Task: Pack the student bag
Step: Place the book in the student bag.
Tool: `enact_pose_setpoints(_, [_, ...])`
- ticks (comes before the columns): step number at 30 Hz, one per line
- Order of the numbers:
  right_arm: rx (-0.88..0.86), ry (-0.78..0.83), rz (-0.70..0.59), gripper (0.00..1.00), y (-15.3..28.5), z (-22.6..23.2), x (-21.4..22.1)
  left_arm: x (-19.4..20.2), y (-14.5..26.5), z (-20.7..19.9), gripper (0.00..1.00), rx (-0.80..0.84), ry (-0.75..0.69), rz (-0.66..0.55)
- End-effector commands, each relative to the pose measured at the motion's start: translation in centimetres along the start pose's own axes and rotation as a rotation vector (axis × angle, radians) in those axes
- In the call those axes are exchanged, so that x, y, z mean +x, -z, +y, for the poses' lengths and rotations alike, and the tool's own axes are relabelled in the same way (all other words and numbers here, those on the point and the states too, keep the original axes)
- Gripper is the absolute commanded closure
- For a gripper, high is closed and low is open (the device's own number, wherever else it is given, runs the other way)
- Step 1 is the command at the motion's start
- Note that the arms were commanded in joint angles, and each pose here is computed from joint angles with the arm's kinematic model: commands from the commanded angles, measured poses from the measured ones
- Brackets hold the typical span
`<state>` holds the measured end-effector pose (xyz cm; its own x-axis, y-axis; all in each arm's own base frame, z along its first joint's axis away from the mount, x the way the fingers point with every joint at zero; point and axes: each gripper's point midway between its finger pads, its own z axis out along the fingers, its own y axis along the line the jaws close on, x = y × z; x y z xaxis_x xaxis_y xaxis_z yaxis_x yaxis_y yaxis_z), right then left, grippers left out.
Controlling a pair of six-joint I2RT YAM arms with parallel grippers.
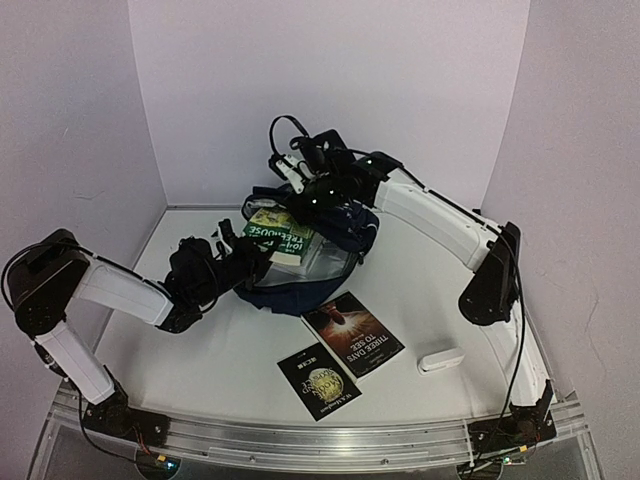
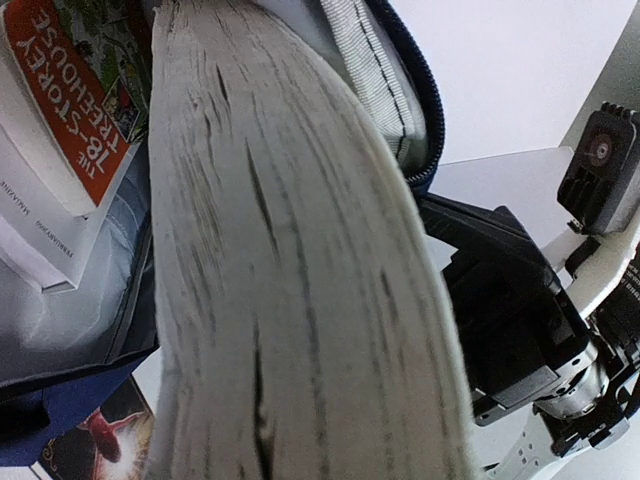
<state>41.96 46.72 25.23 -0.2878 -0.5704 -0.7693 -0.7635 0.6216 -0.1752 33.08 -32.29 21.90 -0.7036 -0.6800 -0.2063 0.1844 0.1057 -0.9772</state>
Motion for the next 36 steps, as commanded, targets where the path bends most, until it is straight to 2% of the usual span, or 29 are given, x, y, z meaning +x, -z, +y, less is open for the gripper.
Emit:
enact_pose_setpoints(1, [-0.02,-0.029,-0.216,1.0,6.2,-0.6,-6.5,-2.0,-0.7,-8.0,1.0,0.278,-0.023,-0.03])
enact_pose_setpoints(7, [-0.028,-0.021,-0.216,1.0,6.3,-0.4,-6.5,-4.7,-2.2,-1.5,1.0,0.149,0.097,-0.081])
enact_pose_setpoints(13, [-0.062,-0.029,-0.208,1.0,6.6,0.2,-6.1,-5.1,-4.7,3.5,1.0,0.096,0.179,-0.047])
enact_pose_setpoints(18, [-0.122,-0.039,-0.196,1.0,6.7,1.3,-5.6,-4.6,-7.2,4.2,1.0,0.09,0.195,0.013])
enact_pose_setpoints(26, [-0.182,-0.011,-0.168,1.0,6.5,3.7,-4.6,-5.1,-11.5,3.9,1.0,-0.022,0.165,0.073])
enact_pose_setpoints(32, [-0.185,-0.011,-0.165,1.0,6.5,4.0,-4.5,-5.3,-13.3,6.1,1.0,-0.114,0.159,0.09])
enact_pose_setpoints(34, [-0.174,-0.007,-0.164,1.0,6.5,3.8,-4.5,-5.1,-13.3,6.6,0.97,-0.13,0.153,0.101])
enact_pose_setpoints(36, [-0.161,-0.002,-0.167,1.0,6.5,3.6,-4.6,-4.7,-12.9,6.9,0.86,-0.139,0.153,0.112])
